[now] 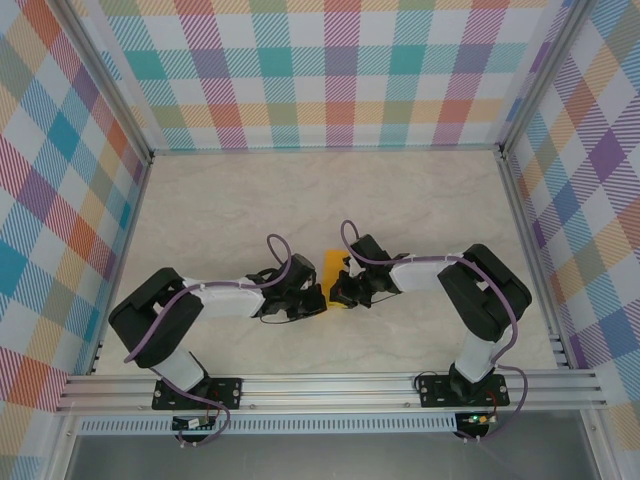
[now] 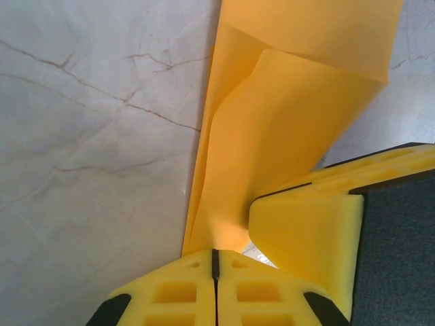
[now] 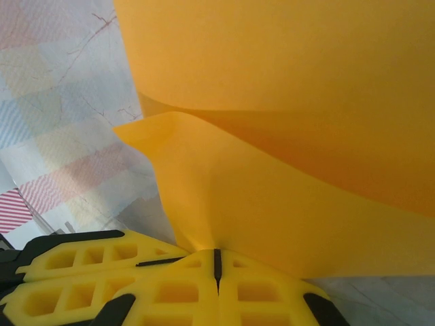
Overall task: Fold a paper plane with a square sheet of paper (pick it up from the middle)
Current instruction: Third fold the triangle at the center of the table.
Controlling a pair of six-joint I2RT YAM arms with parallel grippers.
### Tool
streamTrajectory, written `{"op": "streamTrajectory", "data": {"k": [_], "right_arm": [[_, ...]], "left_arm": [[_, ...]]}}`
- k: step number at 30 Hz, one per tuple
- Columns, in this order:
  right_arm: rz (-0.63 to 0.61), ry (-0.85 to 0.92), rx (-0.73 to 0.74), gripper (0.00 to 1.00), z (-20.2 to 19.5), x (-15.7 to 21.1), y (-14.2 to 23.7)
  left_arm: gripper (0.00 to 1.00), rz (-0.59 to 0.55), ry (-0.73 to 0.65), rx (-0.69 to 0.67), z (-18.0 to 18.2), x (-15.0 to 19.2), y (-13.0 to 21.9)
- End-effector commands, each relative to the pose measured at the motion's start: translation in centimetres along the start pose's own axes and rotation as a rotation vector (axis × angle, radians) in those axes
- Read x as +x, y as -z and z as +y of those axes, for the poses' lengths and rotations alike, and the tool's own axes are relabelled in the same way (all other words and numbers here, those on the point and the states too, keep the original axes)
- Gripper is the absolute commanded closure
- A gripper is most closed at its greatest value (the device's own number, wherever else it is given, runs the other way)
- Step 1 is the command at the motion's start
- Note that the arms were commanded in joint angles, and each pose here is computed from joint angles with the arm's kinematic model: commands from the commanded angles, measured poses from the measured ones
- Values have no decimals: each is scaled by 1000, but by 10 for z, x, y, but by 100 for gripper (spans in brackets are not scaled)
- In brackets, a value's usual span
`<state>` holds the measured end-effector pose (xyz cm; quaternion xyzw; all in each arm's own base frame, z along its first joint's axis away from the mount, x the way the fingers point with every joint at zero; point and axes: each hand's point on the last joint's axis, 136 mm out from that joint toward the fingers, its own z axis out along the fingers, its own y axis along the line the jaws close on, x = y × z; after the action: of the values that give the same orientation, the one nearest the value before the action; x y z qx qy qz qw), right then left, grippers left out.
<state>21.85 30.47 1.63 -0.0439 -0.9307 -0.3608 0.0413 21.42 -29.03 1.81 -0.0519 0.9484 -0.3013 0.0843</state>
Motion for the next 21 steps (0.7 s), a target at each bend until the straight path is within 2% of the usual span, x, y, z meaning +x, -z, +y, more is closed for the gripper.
{"op": "streamTrajectory", "data": {"k": [1, 5, 12, 21], "right_arm": [[-6, -32, 54, 97, -17, -1, -5], [-18, -25, 64, 97, -21, -6, -3], [-120, 74, 86, 94, -34, -31, 13], [-253, 76, 156, 94, -68, -64, 44]], "left_arm": [[94, 36, 31, -86, 30, 17, -8], [95, 50, 46, -127, 44, 25, -7], [95, 75, 63, -230, 65, 33, -1], [95, 99, 66, -255, 70, 37, -3]]}}
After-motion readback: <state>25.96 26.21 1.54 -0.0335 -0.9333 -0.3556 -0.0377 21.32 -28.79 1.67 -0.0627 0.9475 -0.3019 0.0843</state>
